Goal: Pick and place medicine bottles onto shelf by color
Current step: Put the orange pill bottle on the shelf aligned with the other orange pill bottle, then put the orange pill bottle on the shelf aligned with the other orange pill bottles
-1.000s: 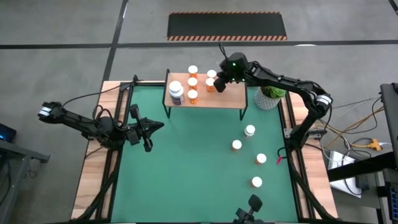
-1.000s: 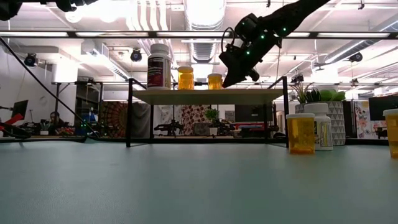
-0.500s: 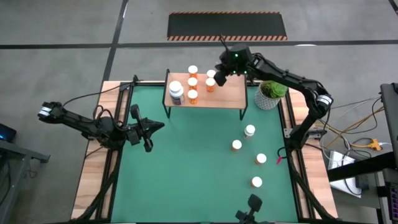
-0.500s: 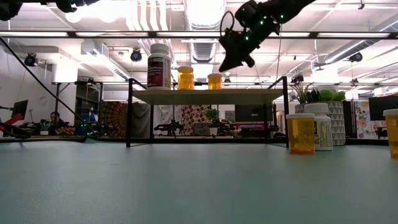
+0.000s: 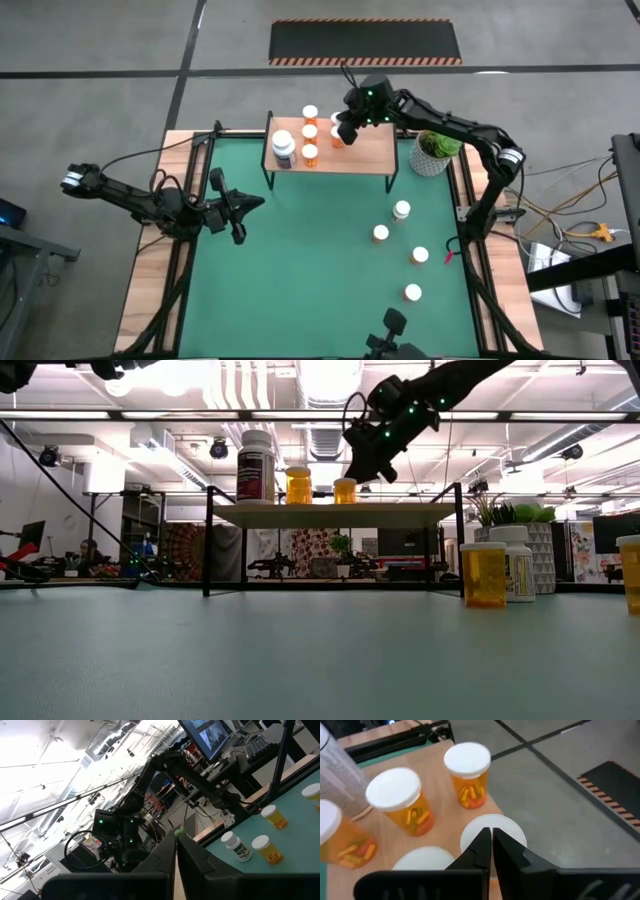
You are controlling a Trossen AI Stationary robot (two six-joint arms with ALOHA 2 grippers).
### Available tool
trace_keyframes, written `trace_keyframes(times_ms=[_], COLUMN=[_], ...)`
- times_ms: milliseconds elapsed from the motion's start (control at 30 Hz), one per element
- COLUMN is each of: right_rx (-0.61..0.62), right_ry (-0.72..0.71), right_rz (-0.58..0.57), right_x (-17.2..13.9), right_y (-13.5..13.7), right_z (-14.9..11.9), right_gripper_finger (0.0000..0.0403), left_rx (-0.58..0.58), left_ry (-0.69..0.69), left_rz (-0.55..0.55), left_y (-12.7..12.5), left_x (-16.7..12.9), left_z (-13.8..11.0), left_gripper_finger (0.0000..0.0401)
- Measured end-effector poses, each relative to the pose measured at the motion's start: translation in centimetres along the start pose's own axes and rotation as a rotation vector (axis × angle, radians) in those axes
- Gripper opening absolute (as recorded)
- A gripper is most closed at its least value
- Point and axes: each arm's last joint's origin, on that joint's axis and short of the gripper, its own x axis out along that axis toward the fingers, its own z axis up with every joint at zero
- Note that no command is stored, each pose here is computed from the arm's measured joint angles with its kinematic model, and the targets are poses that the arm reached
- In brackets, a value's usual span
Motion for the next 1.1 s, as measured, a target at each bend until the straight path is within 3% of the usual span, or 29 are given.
trace_keyframes(times_ms=[900,1100], right_rx=[-0.034,-0.043], right_ry=[-0.041,-0.071], right_rz=[-0.031,-0.027], right_x=[0.4,-0.3], right_y=[-0.2,0.2], right_z=[0.3,1.6], right_gripper_finger=[0.0008,0.0008], left_rx=[0.000,0.000], left_ry=[0.000,0.000], left_rz=[0.000,0.000], left_y=[0.0,0.0], left_x=[0.0,0.0], left_z=[0.0,0.0], left_gripper_finger=[0.0000,0.0000])
